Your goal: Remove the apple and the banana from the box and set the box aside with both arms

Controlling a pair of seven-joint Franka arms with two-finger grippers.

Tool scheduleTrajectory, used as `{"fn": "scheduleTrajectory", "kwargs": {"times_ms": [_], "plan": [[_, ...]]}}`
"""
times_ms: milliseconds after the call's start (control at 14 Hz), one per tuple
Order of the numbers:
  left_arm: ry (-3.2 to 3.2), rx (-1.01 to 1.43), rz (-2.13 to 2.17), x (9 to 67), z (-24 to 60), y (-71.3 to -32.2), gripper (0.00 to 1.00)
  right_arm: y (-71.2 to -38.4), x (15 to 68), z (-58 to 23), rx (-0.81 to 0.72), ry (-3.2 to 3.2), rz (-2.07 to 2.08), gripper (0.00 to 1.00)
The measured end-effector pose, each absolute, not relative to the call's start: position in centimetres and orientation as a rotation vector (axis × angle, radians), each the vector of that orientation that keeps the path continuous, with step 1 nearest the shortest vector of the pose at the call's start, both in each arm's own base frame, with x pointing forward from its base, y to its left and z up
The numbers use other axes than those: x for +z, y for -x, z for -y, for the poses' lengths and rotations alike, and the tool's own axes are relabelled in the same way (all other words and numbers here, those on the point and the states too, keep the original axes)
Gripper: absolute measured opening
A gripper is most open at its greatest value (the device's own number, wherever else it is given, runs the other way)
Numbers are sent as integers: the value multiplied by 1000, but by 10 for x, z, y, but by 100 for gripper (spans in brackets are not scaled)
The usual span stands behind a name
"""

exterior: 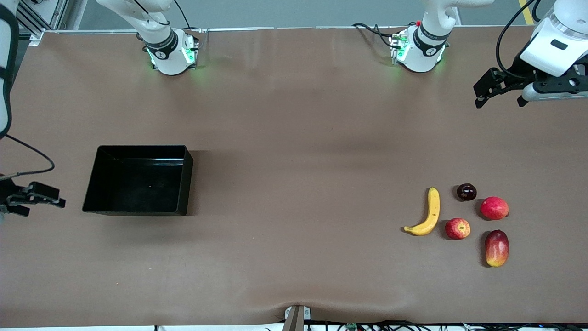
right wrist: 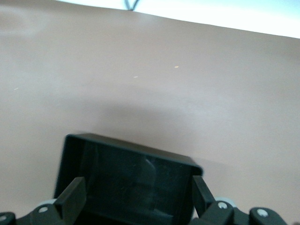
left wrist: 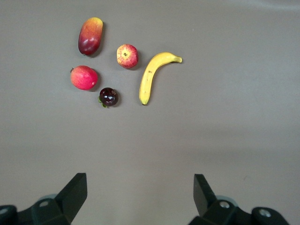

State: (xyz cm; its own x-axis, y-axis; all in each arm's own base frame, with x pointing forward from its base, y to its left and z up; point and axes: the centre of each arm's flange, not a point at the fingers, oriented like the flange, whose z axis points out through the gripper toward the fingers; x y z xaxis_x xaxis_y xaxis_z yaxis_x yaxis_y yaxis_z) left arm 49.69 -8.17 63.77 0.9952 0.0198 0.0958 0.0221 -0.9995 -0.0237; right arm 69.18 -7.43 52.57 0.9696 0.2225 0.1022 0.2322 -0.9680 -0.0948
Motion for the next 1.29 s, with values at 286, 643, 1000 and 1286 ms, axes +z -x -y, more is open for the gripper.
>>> {"fn": "scheduleTrajectory", "kwargs": {"times_ms": [286,643,1000,1286], "plan": [[3115,-158,31,639,83,-504,100,-657,572,38,51,3030,186,100],[3117,-169,37,647,82,-511,100,-586,637,19,138,3084,116,100],[3115,-149,39,646,81,-510,100,-529,631,14,146,3133,125,100],[3115,-145,40,645,81,-511,100,-530,636,40,91,3138,76,100]]}}
